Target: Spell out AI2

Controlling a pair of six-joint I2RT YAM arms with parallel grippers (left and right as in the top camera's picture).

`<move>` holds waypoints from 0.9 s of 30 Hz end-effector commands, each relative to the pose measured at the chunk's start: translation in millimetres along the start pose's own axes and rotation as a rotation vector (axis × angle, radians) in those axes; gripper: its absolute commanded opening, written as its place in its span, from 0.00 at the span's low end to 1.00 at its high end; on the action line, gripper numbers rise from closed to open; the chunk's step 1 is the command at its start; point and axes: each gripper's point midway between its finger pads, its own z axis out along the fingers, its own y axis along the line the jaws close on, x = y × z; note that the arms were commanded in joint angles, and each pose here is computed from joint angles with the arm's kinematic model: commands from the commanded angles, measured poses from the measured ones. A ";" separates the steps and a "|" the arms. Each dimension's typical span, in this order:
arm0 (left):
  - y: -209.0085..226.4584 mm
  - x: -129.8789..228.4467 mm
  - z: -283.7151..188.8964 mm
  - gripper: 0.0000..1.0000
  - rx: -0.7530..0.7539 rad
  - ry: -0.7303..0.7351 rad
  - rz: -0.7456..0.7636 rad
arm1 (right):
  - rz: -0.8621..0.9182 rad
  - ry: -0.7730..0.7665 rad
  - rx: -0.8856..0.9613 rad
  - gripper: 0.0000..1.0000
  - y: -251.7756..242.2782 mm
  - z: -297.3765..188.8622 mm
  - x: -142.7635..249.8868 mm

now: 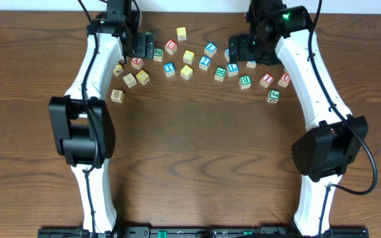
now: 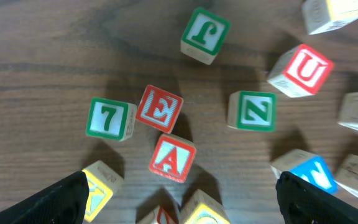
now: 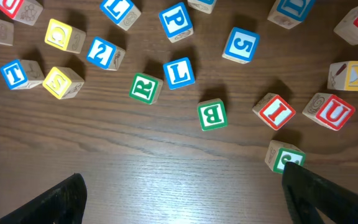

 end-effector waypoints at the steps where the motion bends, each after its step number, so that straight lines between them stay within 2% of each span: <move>1: 5.3 -4.7 12.7 0.93 -0.017 -0.010 0.036 | -0.016 -0.019 0.014 0.95 0.9 -6.1 -3.6; 9: 8.6 4.5 32.6 0.85 -0.032 0.018 0.062 | -0.015 0.005 0.032 0.95 -2.8 -2.1 2.8; 14: 8.4 10.0 40.6 0.66 -0.031 0.035 0.062 | -0.015 0.021 0.036 0.96 -4.0 1.9 6.8; 27: 8.5 28.4 66.5 0.64 -0.029 0.089 0.062 | -0.015 0.021 0.036 0.96 -4.0 2.0 6.9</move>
